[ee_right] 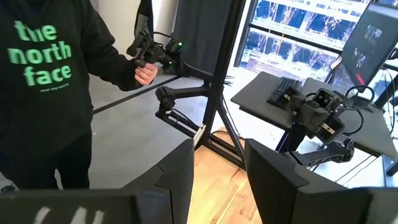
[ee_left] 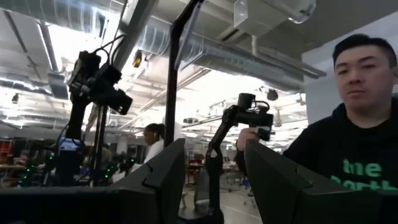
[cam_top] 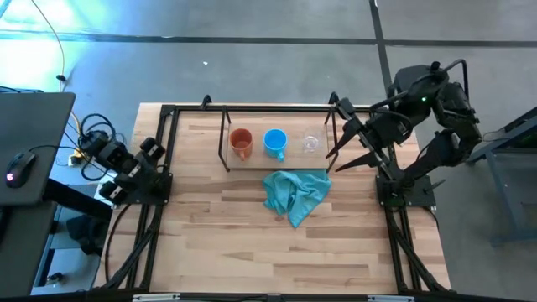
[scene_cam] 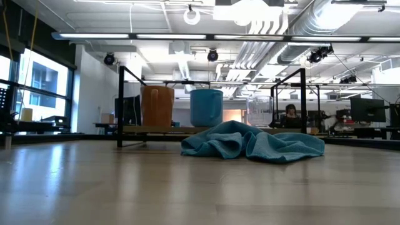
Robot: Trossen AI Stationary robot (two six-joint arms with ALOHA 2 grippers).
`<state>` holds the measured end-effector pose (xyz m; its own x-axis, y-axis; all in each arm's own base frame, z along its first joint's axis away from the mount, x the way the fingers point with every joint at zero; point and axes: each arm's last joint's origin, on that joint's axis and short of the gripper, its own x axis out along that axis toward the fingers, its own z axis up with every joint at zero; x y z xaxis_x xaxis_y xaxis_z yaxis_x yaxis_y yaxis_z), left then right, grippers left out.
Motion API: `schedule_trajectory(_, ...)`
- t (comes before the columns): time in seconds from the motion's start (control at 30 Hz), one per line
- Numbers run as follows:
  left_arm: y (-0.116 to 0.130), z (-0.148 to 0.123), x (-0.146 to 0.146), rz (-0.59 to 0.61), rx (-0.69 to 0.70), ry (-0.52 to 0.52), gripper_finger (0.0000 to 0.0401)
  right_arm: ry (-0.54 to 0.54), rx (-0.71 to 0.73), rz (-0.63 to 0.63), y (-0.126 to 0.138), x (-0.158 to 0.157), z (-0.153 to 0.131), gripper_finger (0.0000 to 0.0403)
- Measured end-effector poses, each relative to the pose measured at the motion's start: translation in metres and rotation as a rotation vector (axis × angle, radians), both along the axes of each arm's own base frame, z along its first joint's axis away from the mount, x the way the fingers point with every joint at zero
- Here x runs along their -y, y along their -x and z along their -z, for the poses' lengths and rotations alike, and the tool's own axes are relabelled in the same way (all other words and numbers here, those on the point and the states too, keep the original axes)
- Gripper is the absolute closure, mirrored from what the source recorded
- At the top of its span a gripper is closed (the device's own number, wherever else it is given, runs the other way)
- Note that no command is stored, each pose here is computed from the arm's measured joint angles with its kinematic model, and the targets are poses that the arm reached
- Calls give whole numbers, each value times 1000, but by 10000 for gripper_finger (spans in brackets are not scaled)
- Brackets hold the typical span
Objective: Stack small to large cups/mugs on shelf
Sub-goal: Return to Home Position
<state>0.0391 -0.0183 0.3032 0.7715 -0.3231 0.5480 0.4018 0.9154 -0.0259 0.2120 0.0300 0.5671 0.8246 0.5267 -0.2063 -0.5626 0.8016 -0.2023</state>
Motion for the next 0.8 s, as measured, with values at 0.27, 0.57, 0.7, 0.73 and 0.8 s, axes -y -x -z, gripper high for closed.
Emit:
schedule_trajectory(0.27, -13, 24, 8, 63, -48, 32, 247, -19, -1, 0, -5, -1, 0, 268)
schedule_trajectory(0.57, -24, 52, 14, 100, 4, 59, 247, -33, 13, -2, -6, -1, -2, 268)
schedule_trajectory(0.7, -28, 70, 17, 118, 25, 81, 247, -50, 8, 2, -7, -1, -2, 268)
schedule_trajectory(0.73, -28, 73, 17, 121, 37, 90, 247, -50, 8, 2, -7, -1, -2, 268)
schedule_trajectory(0.8, -29, 78, 18, 123, 50, 97, 247, -51, 10, 2, -7, -1, -2, 268)
